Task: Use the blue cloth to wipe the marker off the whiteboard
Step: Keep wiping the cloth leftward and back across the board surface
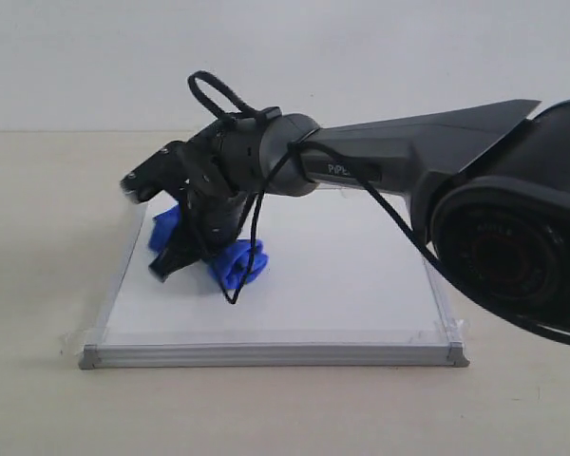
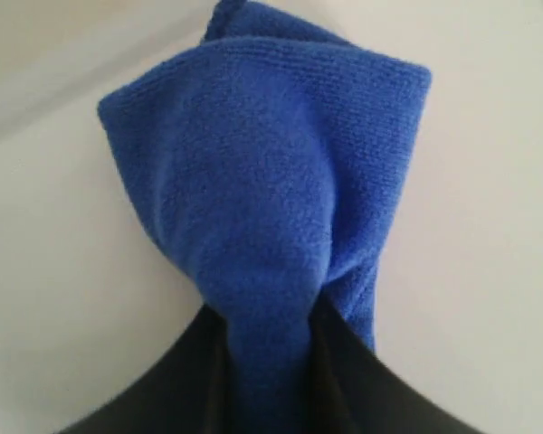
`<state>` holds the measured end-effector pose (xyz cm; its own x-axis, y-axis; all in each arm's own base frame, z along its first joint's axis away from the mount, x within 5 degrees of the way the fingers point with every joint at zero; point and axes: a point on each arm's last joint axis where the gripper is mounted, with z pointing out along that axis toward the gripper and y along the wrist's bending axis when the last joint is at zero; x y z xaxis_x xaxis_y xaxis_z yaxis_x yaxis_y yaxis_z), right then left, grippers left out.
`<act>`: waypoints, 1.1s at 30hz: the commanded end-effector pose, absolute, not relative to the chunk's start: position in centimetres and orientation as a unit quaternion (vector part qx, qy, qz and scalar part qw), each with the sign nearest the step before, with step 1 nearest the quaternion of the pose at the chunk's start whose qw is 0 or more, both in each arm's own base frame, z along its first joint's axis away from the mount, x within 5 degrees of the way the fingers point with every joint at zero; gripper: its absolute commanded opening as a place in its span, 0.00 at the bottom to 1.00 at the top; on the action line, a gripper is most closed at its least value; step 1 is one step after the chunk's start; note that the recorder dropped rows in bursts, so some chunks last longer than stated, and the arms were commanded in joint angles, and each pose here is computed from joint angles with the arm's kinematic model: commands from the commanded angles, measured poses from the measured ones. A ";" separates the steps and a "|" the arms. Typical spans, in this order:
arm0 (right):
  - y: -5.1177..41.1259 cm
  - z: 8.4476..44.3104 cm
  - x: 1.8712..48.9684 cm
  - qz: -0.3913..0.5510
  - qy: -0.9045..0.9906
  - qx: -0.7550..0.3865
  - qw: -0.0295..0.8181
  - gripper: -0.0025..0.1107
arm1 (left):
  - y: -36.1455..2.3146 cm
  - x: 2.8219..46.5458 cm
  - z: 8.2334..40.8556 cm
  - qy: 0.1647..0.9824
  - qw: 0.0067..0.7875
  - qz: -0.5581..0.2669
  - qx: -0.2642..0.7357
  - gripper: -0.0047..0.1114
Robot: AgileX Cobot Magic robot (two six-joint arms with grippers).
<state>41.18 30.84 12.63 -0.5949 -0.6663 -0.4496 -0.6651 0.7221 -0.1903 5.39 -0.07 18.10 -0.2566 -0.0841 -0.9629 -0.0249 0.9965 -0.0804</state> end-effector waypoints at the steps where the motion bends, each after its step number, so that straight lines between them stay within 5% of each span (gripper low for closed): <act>1: 27.7 11.7 42.6 -0.116 0.905 -0.327 0.247 0.02 | -0.1 5.4 18.3 0.789 0.613 -0.030 -0.034 0.08; 7: 33.8 11.7 38.0 0.198 0.840 -0.472 0.179 0.02 | -0.1 5.4 18.3 0.789 0.613 -0.030 -0.034 0.08; 10: 33.0 11.9 38.9 0.160 0.852 -0.460 0.194 0.02 | -0.1 5.4 18.3 0.789 0.613 -0.030 -0.034 0.08; 15: 28.2 12.0 42.2 -0.107 0.905 -0.333 0.243 0.02 | -0.1 5.4 18.3 0.789 0.613 -0.030 -0.034 0.08; 18: 27.2 12.4 42.6 -0.169 0.896 -0.326 0.251 0.02 | -0.1 5.4 18.3 0.789 0.613 -0.030 -0.034 0.08; 21: 27.9 12.1 42.3 -0.130 0.896 -0.349 0.241 0.02 | -0.1 5.4 18.3 0.789 0.613 -0.030 -0.034 0.08; 28: 32.8 12.0 39.0 0.177 0.848 -0.461 0.191 0.02 | -0.1 5.4 18.3 0.789 0.613 -0.030 -0.034 0.08; 33: 32.4 11.9 39.7 0.147 0.855 -0.450 0.213 0.02 | -0.1 5.4 18.3 0.789 0.613 -0.030 -0.034 0.08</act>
